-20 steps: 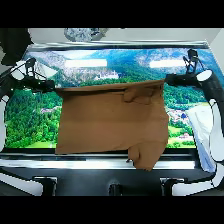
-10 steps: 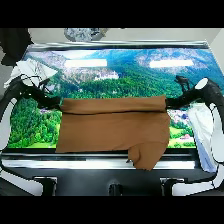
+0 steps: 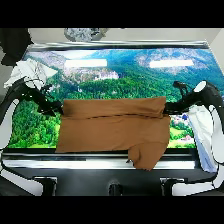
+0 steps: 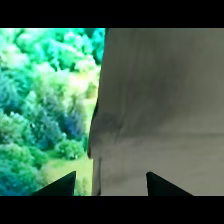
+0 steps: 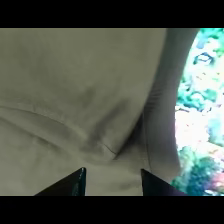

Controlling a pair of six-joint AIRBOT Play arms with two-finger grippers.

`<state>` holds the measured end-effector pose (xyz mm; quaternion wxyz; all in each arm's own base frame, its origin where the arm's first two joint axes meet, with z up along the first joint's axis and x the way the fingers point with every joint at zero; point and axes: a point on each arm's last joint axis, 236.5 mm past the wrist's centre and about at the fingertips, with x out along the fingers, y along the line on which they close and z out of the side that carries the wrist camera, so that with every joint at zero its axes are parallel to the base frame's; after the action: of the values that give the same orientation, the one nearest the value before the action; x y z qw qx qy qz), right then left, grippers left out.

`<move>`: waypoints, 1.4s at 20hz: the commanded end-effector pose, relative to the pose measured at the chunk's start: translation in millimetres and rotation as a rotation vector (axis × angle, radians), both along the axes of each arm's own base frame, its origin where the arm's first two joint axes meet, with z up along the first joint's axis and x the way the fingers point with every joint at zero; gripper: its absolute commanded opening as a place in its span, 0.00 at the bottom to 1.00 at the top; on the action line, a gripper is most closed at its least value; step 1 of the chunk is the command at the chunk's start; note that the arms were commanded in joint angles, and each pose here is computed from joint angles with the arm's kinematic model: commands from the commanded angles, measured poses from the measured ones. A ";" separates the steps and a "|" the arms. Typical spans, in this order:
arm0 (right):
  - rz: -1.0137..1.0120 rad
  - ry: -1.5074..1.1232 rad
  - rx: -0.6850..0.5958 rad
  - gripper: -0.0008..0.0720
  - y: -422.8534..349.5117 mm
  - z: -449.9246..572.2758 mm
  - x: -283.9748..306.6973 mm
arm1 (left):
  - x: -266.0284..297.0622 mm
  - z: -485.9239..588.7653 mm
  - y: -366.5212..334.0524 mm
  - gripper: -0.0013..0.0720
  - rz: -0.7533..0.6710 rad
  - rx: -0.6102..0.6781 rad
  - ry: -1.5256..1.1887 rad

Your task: Fold the shirts.

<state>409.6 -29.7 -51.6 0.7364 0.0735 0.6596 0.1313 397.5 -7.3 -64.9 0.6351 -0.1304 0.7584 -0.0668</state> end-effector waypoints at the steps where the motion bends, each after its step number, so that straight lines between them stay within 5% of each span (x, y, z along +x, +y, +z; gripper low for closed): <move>1: 0.077 -0.002 0.012 0.63 -8.8 32.9 -16.2 | -20.5 21.4 7.9 0.75 0.014 -0.013 0.065; 3: 0.091 0.052 0.024 0.69 -26.5 51.5 -48.1 | -42.2 35.9 14.8 0.74 0.068 -0.009 0.091; 7: 0.082 0.142 -0.021 0.69 -41.4 35.6 -104.9 | -129.1 2.9 -2.4 0.74 0.161 -0.008 0.115; 11: 0.088 0.119 0.063 0.69 -9.6 14.8 -130.9 | -207.1 -37.7 -13.7 0.74 0.154 -0.013 0.136; 18: 0.122 0.110 0.051 0.69 -3.8 17.3 -150.9 | -182.0 -52.9 -27.5 0.68 0.234 -0.049 -0.001; 20: 0.125 0.096 0.044 0.69 -3.2 20.4 -152.5 | -174.9 -54.7 -24.9 0.53 0.250 -0.039 -0.029; 22: 0.123 0.105 0.044 0.69 0.2 14.9 -162.9 | -177.7 -57.0 -25.4 0.52 0.252 -0.038 -0.023; 24: 0.122 0.137 0.060 0.72 8.5 2.7 -182.2 | -187.4 -62.1 -27.1 0.20 0.252 -0.040 0.002; 26: 0.122 0.154 0.080 0.72 18.4 -6.5 -200.0 | -191.2 -63.9 -27.1 0.06 0.247 -0.038 0.009; 28: 0.120 0.157 0.093 0.74 26.5 -13.0 -212.8 | -190.3 -63.7 -26.9 0.06 0.246 -0.037 0.005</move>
<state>215.2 -13.5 -54.2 0.6733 0.0709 0.7097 0.1948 181.2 -51.2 -114.7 0.5785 -0.2518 0.7754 -0.0274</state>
